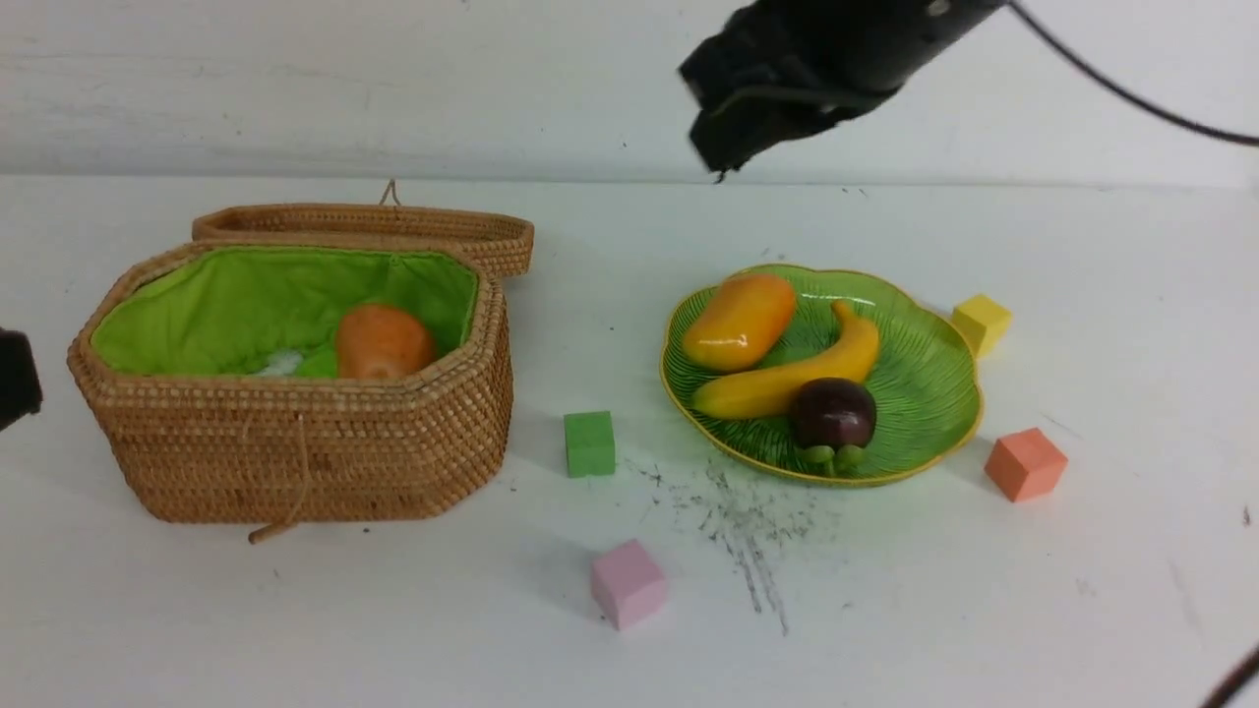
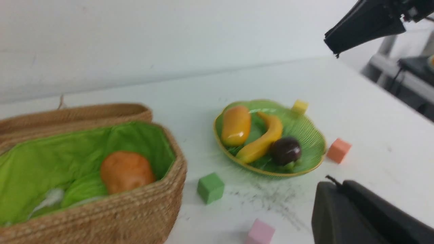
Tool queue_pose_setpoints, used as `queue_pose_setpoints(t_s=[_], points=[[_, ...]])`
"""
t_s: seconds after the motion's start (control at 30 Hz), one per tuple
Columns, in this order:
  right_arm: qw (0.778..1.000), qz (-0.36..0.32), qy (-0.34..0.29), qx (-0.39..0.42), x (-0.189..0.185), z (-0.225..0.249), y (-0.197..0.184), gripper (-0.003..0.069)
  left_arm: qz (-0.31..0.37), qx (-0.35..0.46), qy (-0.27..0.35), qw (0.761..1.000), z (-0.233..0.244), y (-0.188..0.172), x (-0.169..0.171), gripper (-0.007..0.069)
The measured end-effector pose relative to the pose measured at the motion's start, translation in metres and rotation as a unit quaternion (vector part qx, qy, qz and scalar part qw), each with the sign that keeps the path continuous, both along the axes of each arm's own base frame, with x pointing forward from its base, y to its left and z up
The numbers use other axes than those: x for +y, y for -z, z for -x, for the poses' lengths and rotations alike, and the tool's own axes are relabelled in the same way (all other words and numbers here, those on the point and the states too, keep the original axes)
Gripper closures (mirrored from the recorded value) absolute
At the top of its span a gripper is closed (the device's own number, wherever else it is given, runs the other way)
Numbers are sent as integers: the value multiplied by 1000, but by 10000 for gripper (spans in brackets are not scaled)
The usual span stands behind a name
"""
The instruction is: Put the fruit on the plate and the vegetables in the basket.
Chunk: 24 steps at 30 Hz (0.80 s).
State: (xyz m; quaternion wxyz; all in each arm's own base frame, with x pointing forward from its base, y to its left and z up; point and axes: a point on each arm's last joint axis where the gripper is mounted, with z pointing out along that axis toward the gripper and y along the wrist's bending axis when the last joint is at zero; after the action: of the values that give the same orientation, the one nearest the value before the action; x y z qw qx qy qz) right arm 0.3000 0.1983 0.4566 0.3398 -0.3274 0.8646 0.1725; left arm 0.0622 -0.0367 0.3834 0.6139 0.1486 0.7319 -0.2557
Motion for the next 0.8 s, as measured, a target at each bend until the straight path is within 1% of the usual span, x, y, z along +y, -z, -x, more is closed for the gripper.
queue_pose_setpoints(t_s=[0.07,0.17,0.2,0.27,0.33,0.47,0.57,0.67,0.8], points=[[1000,9,24,-10,-14,15,-9,671,31,-18,18,999,7,16,2,615],[998,14,58,-1,-37,46,-11,669,85,-35,46,995,16,43,5,615],[998,12,59,-6,-39,49,-14,669,86,-33,46,995,16,43,5,615],[996,11,84,16,-59,79,-6,665,107,-42,63,991,20,65,5,615],[994,1,105,33,-78,111,2,662,110,-45,72,990,21,79,4,615],[986,1,141,85,-106,159,41,659,96,-34,75,992,19,99,0,608],[984,-2,153,94,-117,177,57,657,89,-27,75,993,18,106,-1,606],[982,-9,161,96,-134,206,77,655,79,-15,71,994,16,114,-2,604],[983,-14,159,90,-147,228,89,651,70,-4,64,996,15,117,-1,603]])
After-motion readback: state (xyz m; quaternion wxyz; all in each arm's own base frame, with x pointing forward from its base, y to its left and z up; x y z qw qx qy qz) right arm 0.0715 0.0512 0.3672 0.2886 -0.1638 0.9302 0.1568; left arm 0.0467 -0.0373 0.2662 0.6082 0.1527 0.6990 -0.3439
